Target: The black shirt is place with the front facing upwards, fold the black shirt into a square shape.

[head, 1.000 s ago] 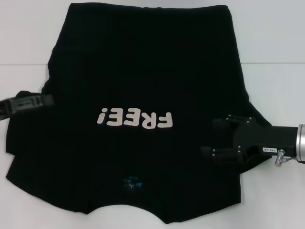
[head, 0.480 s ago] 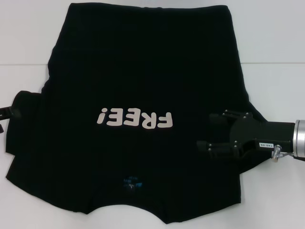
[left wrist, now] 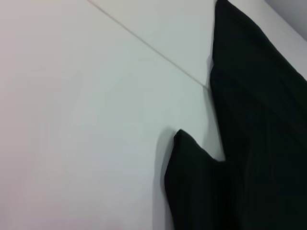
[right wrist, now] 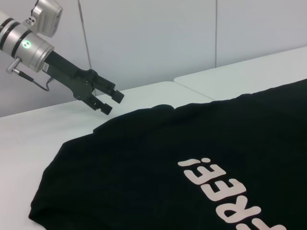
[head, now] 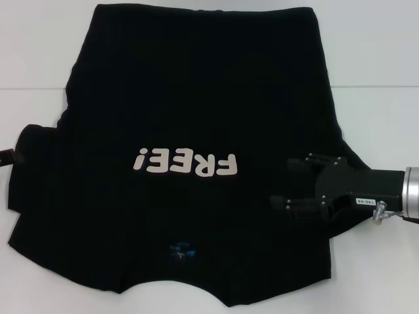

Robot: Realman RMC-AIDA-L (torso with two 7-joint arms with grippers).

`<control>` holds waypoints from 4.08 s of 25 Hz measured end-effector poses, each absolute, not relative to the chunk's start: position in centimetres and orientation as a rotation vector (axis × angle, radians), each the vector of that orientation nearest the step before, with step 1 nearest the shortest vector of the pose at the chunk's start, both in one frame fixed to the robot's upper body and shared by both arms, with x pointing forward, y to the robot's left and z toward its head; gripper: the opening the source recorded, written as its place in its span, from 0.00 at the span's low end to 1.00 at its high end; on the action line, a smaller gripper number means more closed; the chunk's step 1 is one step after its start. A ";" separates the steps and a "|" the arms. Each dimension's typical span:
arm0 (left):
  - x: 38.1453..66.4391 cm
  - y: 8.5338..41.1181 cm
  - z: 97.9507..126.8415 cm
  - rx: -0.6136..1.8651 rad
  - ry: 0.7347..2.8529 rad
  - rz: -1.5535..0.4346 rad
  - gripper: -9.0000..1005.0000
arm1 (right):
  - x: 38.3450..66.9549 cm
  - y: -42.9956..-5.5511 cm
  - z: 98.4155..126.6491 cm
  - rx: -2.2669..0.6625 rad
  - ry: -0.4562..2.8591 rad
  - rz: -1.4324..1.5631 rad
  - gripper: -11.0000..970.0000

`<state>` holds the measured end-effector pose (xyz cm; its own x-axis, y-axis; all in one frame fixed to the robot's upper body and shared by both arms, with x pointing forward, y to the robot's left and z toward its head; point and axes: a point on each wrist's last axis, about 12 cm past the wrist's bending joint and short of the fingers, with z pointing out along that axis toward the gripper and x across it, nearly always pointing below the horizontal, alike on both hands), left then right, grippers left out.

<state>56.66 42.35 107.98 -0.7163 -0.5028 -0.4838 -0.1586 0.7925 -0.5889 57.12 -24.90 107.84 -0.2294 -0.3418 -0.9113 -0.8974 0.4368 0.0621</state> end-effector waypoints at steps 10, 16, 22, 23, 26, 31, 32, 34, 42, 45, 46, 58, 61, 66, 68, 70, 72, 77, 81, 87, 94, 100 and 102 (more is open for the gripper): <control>57.0 41.1 107.1 -0.463 2.360 -0.680 0.85 | 57.0 -25.0 107.8 -1.065 1.785 0.768 0.97; 57.0 40.7 107.1 -0.454 2.365 -0.701 0.84 | 57.0 -25.1 107.8 -1.065 1.787 0.766 0.97; 57.3 40.0 107.2 -0.431 2.369 -0.725 0.82 | 57.0 -25.1 107.7 -1.064 1.788 0.766 0.97; 57.4 40.0 107.2 -0.429 2.369 -0.725 0.82 | 57.0 -25.1 107.7 -1.063 1.789 0.766 0.97; 57.5 40.0 107.4 -0.423 2.367 -0.722 0.82 | 57.0 -25.1 107.7 -1.063 1.789 0.766 0.97; 57.8 40.3 107.8 -0.407 2.356 -0.685 0.73 | 56.9 -25.2 107.7 -1.061 1.791 0.766 0.97; 57.8 40.4 107.8 -0.407 2.355 -0.680 0.70 | 56.9 -25.2 107.7 -1.061 1.791 0.766 0.97; 57.9 40.5 107.9 -0.406 2.355 -0.667 0.62 | 56.9 -25.2 107.7 -1.061 1.791 0.766 0.97; 58.0 40.4 107.8 -0.377 2.380 -0.645 0.43 | 56.8 -25.2 107.6 -1.061 1.794 0.766 0.97; 58.0 40.3 107.8 -0.375 2.381 -0.646 0.37 | 56.9 -25.2 107.6 -1.061 1.794 0.766 0.97; 58.0 40.3 107.8 -0.375 2.382 -0.646 0.35 | 56.9 -25.2 107.6 -1.061 1.794 0.766 0.97; 57.8 42.2 108.5 -0.408 2.346 -0.560 0.01 | 56.6 -25.6 107.4 -1.040 1.800 0.765 0.97; 57.9 43.0 109.2 -0.406 2.328 -0.519 0.01 | 56.6 -25.7 107.4 -1.036 1.802 0.764 0.97; 58.3 43.6 110.2 -0.386 2.314 -0.492 0.02 | 56.3 -25.9 107.2 -1.029 1.810 0.764 0.97; 58.6 43.5 110.5 -0.372 2.313 -0.495 0.02 | 56.3 -26.0 107.1 -1.026 1.812 0.763 0.97; 58.8 43.1 110.7 -0.352 2.317 -0.512 0.02 | 56.2 -26.0 107.1 -1.024 1.814 0.763 0.97; 59.0 42.6 110.9 -0.330 2.323 -0.542 0.02 | 56.1 -26.1 107.0 -1.022 1.817 0.764 0.97; 59.9 40.2 112.1 -0.233 2.324 -0.650 0.02 | 56.0 -26.2 106.8 -1.017 1.821 0.765 0.97; 60.8 36.8 112.9 -0.117 2.323 -0.744 0.02 | 55.8 -26.1 106.6 -1.012 1.828 0.776 0.97; 61.5 33.0 112.7 -0.014 2.356 -0.800 0.02 | 55.7 -26.0 106.5 -1.015 1.829 0.781 0.97; 60.9 30.1 110.2 -0.050 2.388 -0.956 0.06 | 55.5 -25.9 106.3 -1.014 1.832 0.789 0.97; 59.7 30.4 110.0 -0.052 2.269 -1.140 0.17 | 55.5 -26.1 106.3 -0.999 1.837 0.791 0.97; 59.0 30.9 110.3 0.051 2.178 -1.159 0.28 | 55.5 -26.3 106.3 -0.966 1.849 0.799 0.97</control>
<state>59.00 30.90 110.33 -0.7808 -0.2604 -0.5680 0.3257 0.6062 -0.7256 55.53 -26.28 106.30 -0.3136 -0.2960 -0.9022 -0.8600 0.4914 0.1377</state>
